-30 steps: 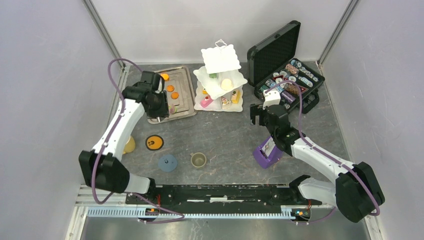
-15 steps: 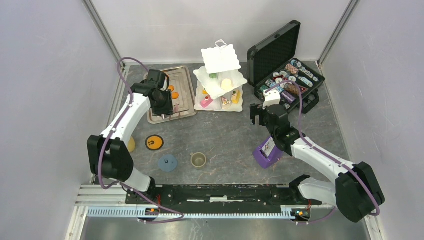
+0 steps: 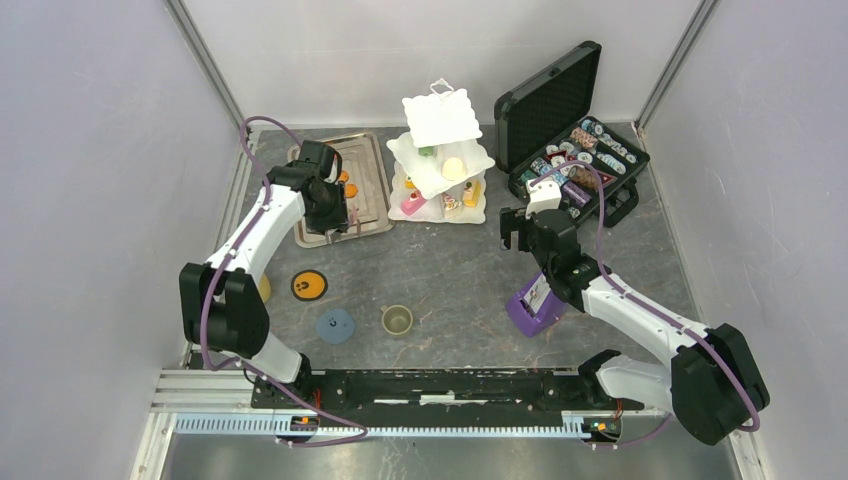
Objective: Serve the afternoon tea
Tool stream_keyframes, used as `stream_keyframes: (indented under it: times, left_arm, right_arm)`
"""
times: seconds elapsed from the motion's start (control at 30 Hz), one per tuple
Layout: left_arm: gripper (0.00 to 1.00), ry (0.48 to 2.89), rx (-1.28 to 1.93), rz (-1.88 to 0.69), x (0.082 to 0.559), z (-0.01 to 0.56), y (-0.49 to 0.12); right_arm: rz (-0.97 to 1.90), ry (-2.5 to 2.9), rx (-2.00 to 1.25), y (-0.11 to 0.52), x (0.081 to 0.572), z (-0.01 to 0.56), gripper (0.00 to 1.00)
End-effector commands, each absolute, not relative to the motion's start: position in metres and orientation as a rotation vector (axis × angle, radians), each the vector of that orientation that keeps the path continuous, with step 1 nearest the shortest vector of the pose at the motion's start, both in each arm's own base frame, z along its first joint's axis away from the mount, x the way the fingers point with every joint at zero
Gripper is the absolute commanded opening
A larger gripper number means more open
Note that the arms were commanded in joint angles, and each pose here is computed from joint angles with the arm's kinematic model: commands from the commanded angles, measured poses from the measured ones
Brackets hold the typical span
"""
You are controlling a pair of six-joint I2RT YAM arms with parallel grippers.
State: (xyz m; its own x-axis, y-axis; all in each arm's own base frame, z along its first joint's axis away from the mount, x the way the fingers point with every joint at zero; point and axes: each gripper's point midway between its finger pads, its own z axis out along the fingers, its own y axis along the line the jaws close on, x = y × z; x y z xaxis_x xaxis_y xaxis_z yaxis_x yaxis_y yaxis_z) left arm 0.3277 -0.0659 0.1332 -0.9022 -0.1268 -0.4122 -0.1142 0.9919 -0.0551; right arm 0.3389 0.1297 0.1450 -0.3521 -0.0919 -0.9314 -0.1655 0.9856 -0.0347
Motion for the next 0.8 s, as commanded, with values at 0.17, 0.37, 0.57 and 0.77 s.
stream_keyframes:
  times: [0.17, 0.37, 0.57, 0.77]
  left_arm:
    - [0.52, 2.668, -0.13, 0.056, 0.333, 0.134, -0.053]
    - [0.53, 2.665, -0.119, -0.015, 0.342, 0.131, -0.064]
    - [0.51, 2.683, -0.107, 0.002, 0.347, 0.124, -0.064]
    - [0.49, 2.69, -0.094, 0.002, 0.352, 0.121, -0.066]
  right_arm:
    - [0.113, 1.886, -0.167, 0.138, 0.347, 0.162, 0.98]
    - [0.115, 1.888, -0.169, 0.138, 0.347, 0.161, 0.98]
    - [0.105, 1.885, -0.166, 0.136, 0.347, 0.163, 0.98]
    - [0.113, 1.888, -0.168, 0.138, 0.347, 0.161, 0.98]
